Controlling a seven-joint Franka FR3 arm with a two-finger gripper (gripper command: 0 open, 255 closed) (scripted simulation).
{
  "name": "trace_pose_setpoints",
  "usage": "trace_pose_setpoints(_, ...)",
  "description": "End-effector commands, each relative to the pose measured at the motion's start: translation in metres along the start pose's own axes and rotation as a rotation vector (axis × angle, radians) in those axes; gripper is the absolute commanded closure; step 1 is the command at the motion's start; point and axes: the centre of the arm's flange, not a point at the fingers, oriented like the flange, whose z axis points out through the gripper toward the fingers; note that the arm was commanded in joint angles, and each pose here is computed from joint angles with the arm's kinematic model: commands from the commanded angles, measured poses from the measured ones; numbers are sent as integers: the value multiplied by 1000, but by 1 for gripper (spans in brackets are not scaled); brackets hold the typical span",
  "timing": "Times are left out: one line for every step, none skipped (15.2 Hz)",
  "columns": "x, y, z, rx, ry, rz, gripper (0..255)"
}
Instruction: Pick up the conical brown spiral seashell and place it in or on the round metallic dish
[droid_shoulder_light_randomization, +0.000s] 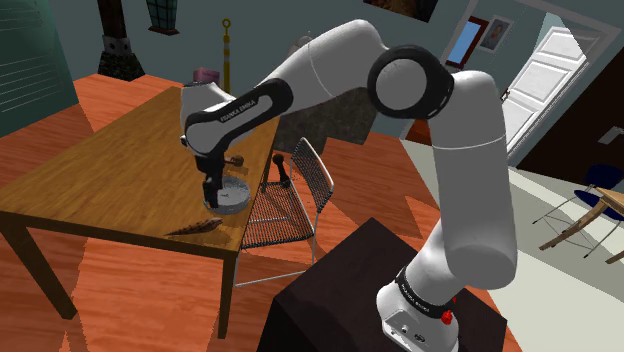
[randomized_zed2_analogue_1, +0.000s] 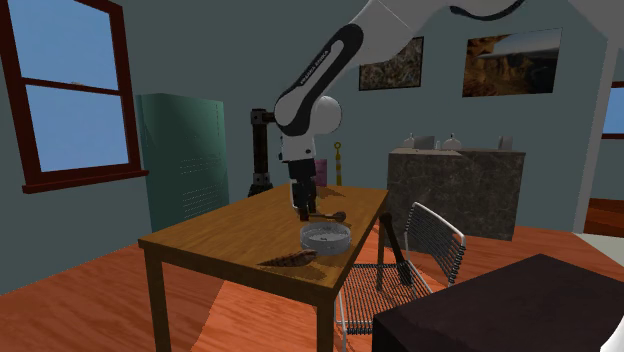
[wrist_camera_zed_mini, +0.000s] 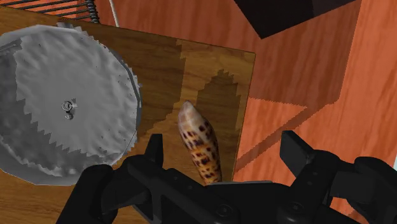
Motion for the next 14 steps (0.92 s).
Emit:
trace_pose_setpoints(24,1,19,-5,-12,-35,0)
trace_pose_setpoints(35,0,28,-7,-18,-53,0)
trace_pose_setpoints(45,0,37,-9,-23,-70,0)
trace_pose_setpoints(55,0,47,-11,-29,-88,0)
trace_pose_setpoints(66,-1,56,-13,-35,-106,0)
trace_pose_setpoints(76,-2,65,-15,-41,-123,0)
trace_pose_setpoints(86,-3,75,-17,-47,-141,0)
trace_pose_setpoints(92,-3,81,-18,-50,-151,0)
trace_pose_setpoints(92,-3,86,-18,-50,-151,0)
trace_pose_setpoints(91,-3,91,-18,-50,-151,0)
trace_pose_setpoints(91,-3,96,-18,-50,-151,0)
trace_pose_setpoints(91,-3,102,-18,-50,-151,0)
trace_pose_setpoints(91,-3,107,-18,-50,-151,0)
trace_pose_setpoints(90,-2,112,-18,-50,-151,0)
